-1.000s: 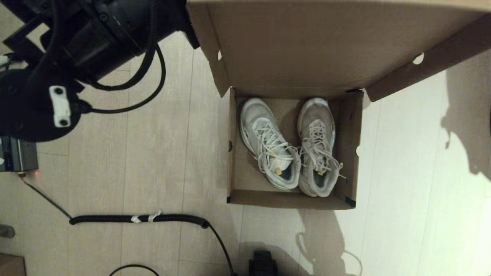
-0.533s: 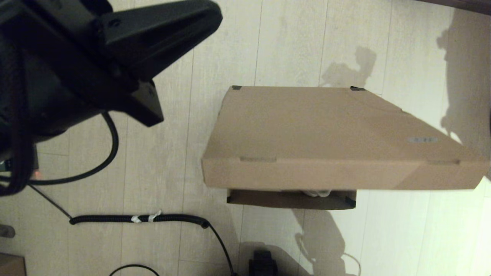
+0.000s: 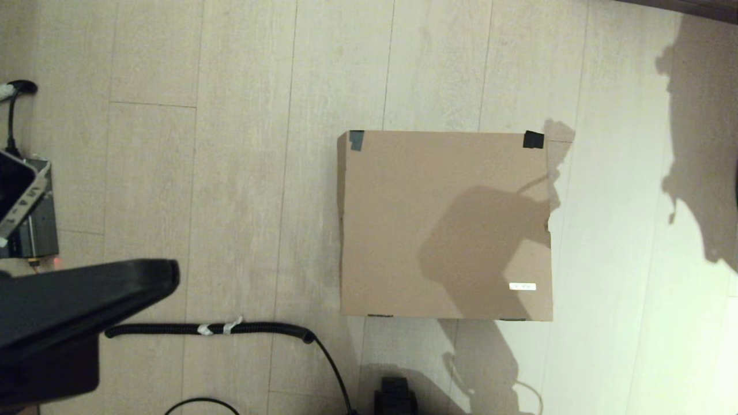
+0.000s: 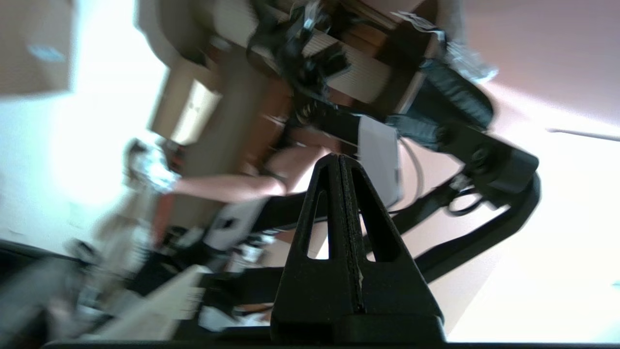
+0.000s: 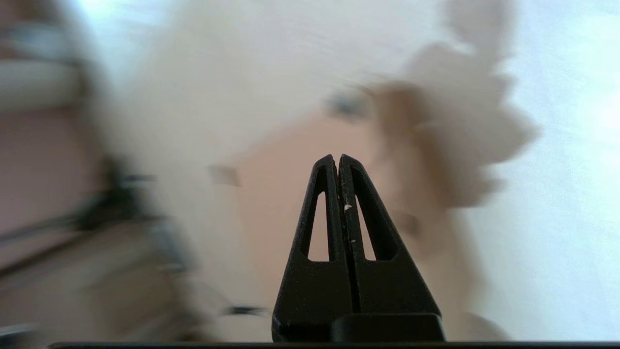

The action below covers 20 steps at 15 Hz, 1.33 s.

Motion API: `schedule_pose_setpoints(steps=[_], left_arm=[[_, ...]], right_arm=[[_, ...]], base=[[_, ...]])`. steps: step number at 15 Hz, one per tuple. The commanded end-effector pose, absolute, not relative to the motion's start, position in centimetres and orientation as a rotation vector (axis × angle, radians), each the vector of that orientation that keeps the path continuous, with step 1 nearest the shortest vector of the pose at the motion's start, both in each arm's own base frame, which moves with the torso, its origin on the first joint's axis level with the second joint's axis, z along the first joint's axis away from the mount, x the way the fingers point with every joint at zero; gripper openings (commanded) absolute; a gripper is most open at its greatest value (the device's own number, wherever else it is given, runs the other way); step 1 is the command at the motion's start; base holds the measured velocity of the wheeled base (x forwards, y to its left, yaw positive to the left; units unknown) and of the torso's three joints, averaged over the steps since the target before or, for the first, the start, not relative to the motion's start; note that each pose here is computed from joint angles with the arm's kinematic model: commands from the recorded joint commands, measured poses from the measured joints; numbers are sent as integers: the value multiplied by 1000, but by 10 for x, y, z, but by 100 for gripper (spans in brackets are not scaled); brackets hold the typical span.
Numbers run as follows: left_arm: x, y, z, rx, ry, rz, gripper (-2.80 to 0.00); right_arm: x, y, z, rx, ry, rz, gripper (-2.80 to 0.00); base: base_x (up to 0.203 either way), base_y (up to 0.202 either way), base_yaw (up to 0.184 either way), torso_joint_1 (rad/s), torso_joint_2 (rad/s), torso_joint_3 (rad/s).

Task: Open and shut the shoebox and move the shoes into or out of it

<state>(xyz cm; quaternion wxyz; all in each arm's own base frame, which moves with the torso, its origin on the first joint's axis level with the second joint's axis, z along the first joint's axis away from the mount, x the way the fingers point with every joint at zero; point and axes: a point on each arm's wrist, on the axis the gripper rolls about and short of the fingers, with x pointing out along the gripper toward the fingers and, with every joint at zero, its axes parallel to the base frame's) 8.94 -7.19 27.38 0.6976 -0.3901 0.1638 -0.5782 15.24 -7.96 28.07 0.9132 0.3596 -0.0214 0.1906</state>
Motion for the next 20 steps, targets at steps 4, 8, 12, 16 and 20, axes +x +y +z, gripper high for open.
schedule_pose_setpoints(steps=[4, 8, 12, 16, 20], left_arm=[[106, -61, 255, -580, 232, -1072, -280], [98, -25, 208, -100, 130, -459, -280], [39, -2, 152, -83, 107, -138, -280], [1, -4, 103, -58, 140, -44, -280], [1, -4, 92, 81, 252, -147, -280]], right_arm=[[177, -56, 192, 189, 54, -123, -280], [116, -18, 174, -51, 16, -81, -280], [34, -1, 143, -99, -55, 22, -280], [0, 2, 95, -99, 136, -33, -280], [-1, 1, 79, -110, 318, 91, -280]], base=[[0, 0, 0, 0, 0, 0], [0, 0, 0, 0, 0, 0], [0, 0, 0, 0, 0, 0], [0, 0, 0, 0, 0, 0], [0, 0, 0, 0, 0, 0]])
